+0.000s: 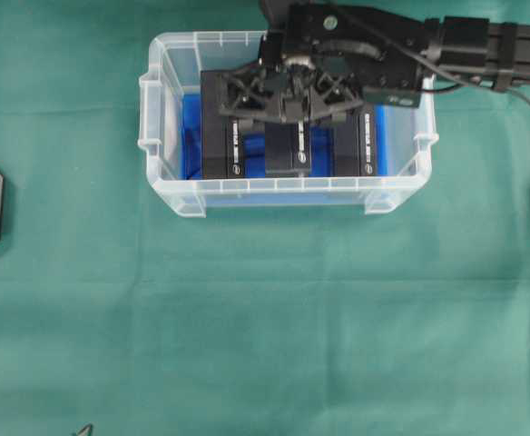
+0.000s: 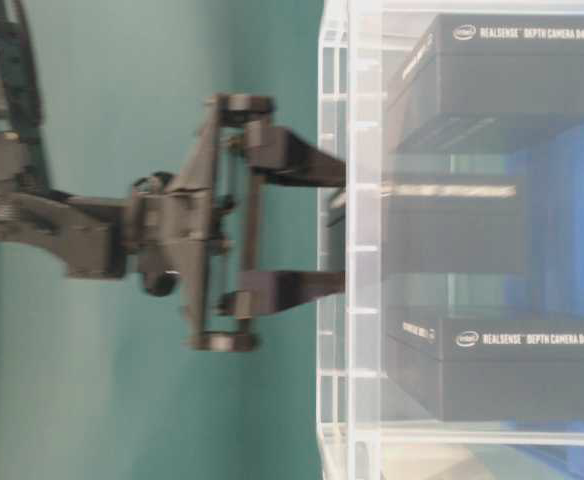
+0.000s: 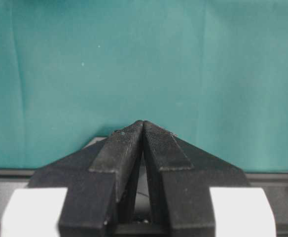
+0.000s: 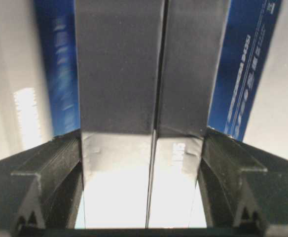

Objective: Take the box out of the case with the right arm.
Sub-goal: 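Lift the middle box up and out of the case with the right gripper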

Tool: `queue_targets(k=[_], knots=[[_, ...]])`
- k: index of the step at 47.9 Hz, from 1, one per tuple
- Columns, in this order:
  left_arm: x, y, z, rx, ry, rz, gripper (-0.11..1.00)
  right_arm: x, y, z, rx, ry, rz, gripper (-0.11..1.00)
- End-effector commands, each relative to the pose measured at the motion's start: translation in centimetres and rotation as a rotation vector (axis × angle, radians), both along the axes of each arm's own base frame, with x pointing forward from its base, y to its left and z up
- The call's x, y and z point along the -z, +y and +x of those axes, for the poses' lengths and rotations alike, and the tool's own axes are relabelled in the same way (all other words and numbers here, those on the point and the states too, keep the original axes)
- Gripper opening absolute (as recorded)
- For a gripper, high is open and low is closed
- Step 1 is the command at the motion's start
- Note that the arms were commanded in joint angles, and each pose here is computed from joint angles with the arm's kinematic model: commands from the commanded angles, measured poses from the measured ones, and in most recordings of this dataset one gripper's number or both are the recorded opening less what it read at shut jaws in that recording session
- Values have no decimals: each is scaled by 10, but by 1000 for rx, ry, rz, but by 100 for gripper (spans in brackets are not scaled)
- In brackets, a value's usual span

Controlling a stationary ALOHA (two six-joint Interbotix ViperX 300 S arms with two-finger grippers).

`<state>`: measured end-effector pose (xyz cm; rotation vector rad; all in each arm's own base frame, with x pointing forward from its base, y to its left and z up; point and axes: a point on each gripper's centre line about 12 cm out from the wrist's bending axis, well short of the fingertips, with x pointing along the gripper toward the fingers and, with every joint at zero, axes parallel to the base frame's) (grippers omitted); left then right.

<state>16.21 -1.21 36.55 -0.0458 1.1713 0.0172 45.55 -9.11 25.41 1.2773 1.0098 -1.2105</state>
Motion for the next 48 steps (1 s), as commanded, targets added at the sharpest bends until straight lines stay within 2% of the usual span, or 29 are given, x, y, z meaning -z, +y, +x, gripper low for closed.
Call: queue_targets(k=[1, 13, 28, 48], knots=[[-8, 0, 1, 2, -26, 0, 2, -52, 1, -6, -2, -90, -34, 65], [-8, 0, 1, 2, -29, 0, 2, -97, 0, -17, 13, -60, -56, 65], [-8, 0, 1, 1, -26, 0, 2, -140, 4, -25, 23, -86, -76, 65], [-9, 0, 1, 0, -29, -3, 2, -148, 8, -28, 17, -83, -77, 65]])
